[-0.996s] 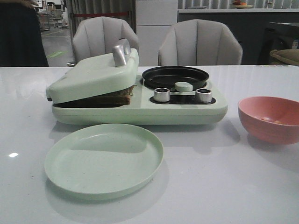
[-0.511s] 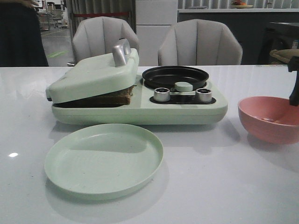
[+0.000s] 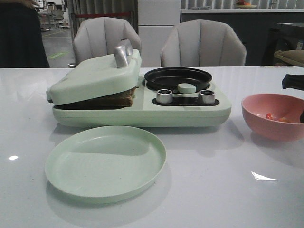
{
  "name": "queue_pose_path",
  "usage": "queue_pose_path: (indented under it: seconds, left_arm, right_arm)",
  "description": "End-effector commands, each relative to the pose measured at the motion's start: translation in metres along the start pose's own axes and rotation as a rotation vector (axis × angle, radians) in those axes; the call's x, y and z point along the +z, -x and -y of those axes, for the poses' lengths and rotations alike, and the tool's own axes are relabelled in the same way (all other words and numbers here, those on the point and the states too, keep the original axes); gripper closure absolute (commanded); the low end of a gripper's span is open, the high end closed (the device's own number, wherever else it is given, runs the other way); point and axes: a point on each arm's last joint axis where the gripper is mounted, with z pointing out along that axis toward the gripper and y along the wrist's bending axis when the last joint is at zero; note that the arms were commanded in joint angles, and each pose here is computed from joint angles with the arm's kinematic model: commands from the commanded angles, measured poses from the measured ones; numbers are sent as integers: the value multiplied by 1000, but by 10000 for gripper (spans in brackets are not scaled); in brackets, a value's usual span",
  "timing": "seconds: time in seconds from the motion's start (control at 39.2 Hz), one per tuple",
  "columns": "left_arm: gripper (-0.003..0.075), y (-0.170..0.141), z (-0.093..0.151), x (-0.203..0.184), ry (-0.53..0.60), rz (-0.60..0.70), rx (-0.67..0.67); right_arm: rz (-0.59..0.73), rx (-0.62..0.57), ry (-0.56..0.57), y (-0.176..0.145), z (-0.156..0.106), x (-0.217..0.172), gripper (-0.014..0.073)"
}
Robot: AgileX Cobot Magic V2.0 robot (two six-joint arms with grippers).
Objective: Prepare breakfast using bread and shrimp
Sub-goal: 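Reach the right gripper to the pink bowl rim and grasp it, then lift the pink bowl with the right gripper over the black pan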
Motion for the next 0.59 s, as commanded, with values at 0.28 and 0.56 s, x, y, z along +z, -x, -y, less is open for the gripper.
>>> queue_pose_path:
  seconds: [0.28, 0.56]
  left_arm:
    - [606, 14, -1, -1, 12, 91, -23]
    - [606, 14, -1, -1, 12, 91, -23]
  right_arm:
    - [142, -30, 24, 26, -8, -27, 452]
    - [233, -79, 87, 57, -36, -67, 452]
